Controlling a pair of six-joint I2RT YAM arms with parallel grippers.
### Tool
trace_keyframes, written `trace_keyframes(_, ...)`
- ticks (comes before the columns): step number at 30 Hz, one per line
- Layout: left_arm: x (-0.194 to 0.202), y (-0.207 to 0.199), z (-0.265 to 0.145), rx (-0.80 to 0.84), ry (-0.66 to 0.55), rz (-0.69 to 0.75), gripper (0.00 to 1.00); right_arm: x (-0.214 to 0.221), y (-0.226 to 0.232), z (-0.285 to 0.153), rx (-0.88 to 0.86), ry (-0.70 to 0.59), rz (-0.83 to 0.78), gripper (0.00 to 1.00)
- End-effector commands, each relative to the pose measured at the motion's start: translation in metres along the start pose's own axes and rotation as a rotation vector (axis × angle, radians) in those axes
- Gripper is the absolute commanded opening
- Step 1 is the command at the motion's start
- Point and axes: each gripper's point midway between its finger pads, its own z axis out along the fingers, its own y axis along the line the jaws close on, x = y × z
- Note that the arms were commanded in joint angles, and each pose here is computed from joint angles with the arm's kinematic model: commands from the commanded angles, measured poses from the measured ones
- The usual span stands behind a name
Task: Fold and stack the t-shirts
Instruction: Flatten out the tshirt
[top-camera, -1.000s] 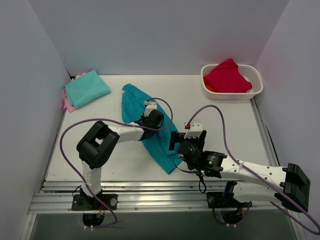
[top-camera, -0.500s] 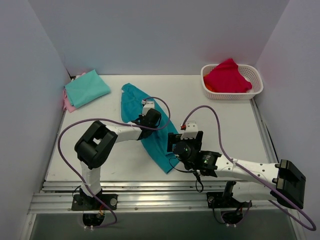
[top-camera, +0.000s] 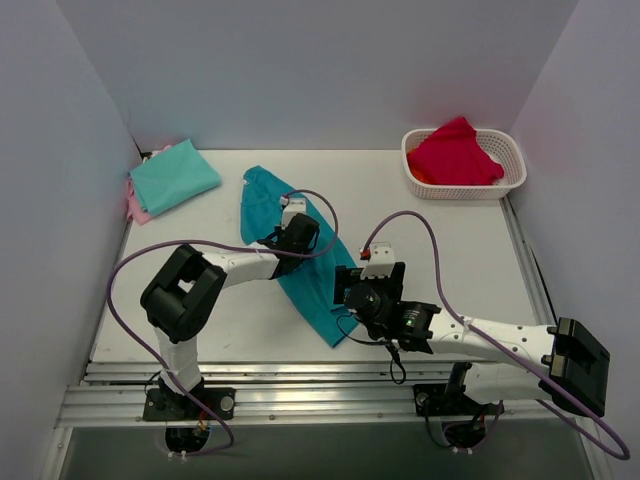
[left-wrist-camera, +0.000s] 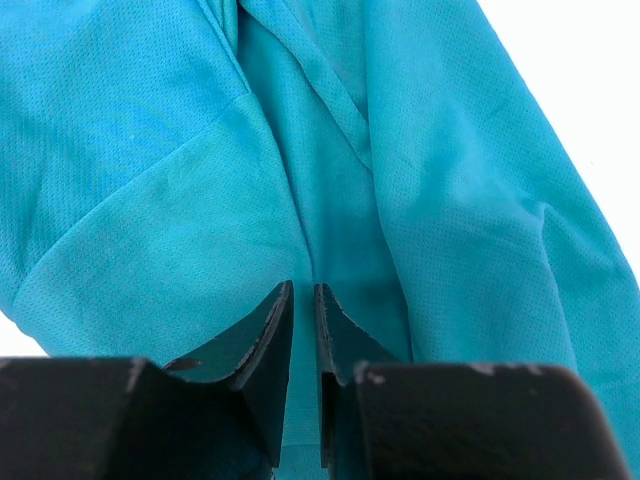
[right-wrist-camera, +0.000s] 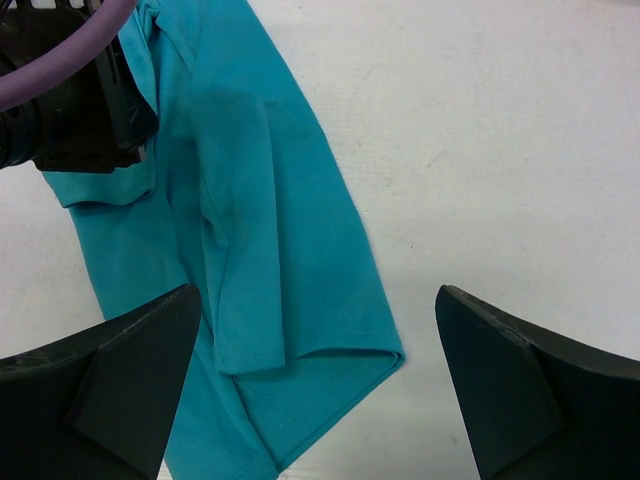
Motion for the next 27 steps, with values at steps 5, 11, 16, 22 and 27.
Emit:
trace_keyframes(5, -0.012, 0.002, -0.005, 0.019, -0.018, -0.014, 0.23, -0.013, 0.001, 0.003, 0.026, -0.034, 0.043, 1.0)
trace_keyframes(11, -0.009, 0.001, -0.004, 0.022, -0.011, -0.014, 0.23, -0.012, 0.001, 0.004, 0.028, -0.031, 0.041, 1.0)
trace_keyframes(16, -0.018, -0.008, -0.006, 0.065, -0.036, -0.04, 0.23, -0.01, 0.001, 0.005, 0.03, -0.026, 0.037, 1.0)
trace_keyframes(22, -0.014, -0.01, -0.004, 0.073, -0.025, -0.035, 0.25, -0.01, 0.001, 0.005, 0.031, -0.027, 0.038, 1.0)
trace_keyframes(27, -0.01, -0.011, -0.002, 0.071, -0.016, -0.036, 0.25, -0.009, 0.001, 0.006, 0.032, -0.025, 0.036, 1.0)
